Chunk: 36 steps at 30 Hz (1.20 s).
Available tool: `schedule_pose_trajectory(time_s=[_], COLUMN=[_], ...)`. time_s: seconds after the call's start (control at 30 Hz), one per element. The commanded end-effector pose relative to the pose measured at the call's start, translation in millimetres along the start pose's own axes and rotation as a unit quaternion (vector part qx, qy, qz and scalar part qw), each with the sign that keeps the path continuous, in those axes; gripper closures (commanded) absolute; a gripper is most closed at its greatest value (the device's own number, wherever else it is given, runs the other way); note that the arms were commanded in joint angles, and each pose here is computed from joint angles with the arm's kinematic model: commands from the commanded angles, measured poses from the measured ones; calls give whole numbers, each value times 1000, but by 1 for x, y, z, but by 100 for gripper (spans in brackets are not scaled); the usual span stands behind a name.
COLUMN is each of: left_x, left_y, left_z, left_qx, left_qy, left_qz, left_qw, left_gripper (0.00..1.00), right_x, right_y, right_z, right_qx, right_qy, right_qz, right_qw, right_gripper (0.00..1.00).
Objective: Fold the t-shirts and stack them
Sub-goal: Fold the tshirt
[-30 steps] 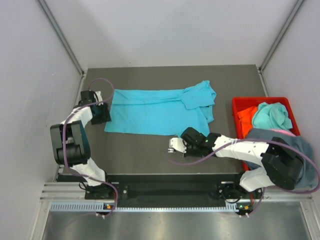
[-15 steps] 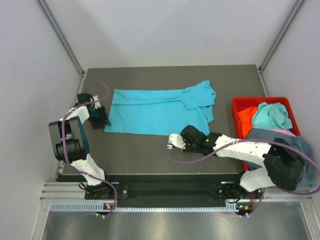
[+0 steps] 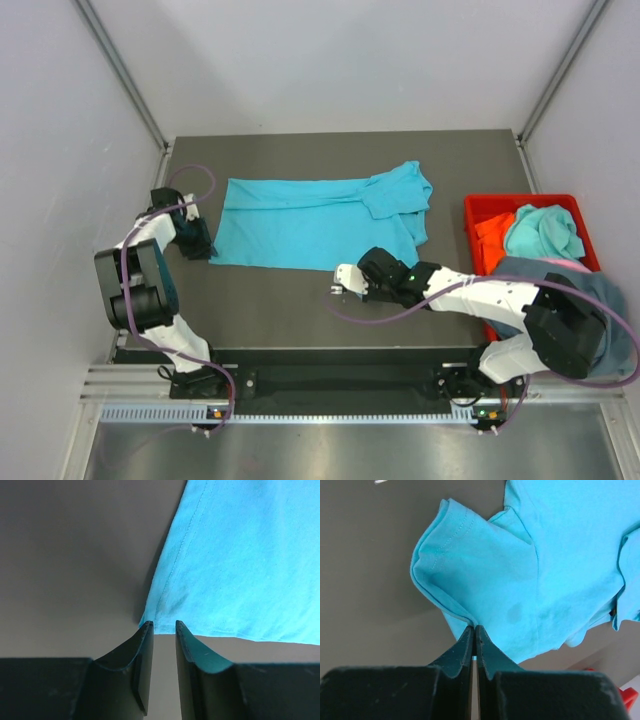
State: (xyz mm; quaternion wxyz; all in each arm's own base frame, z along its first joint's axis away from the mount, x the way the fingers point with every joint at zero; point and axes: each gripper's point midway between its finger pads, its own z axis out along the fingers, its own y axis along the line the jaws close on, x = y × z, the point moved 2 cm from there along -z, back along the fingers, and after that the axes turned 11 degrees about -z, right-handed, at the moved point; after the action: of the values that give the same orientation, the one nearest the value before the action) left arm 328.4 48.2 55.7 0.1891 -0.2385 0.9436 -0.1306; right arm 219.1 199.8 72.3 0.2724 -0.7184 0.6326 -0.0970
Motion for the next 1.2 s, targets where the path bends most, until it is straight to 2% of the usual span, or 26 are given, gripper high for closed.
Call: schedule_pose_trajectory(time_s=[0.0,0.13,0.33,0.53,0.9,0.93,0.97,1.17], left_x=[3,2,-2,6,13,13,12,-7], left_y=[-1,3,6,13,13,12,11,-5], left_z=[-5,-5,-10,5,12,12,9,-14], left_qx=[7,-6,-20,-26,-19,-18,-15,10], left_qy=[3,0,-18,9,31,31,27,-10], left_qz=[3,5,11,5,3,4,6,21], left_qw=[1000,1000,1000,1000,999,999,999,1000], left_gripper=[71,61,60,61,79,93,100,100], right_x=[-13,-12,-12,-13,-6,-5,-4,6], right_y=[-23,-23,-23,-24,-26,-27,-28,-49], right_z=[-6,-6,-5,-6,-5,-6,-6,-17], right_qx=[36,35,32,33,38,40,41,81], right_qy=[-15,-14,-14,-16,-11,-11,-9,3], right_qz=[15,18,19,19,35,36,37,54], right_qw=[999,999,999,999,999,998,998,995], right_gripper=[100,100,100,100,100,100,100,100])
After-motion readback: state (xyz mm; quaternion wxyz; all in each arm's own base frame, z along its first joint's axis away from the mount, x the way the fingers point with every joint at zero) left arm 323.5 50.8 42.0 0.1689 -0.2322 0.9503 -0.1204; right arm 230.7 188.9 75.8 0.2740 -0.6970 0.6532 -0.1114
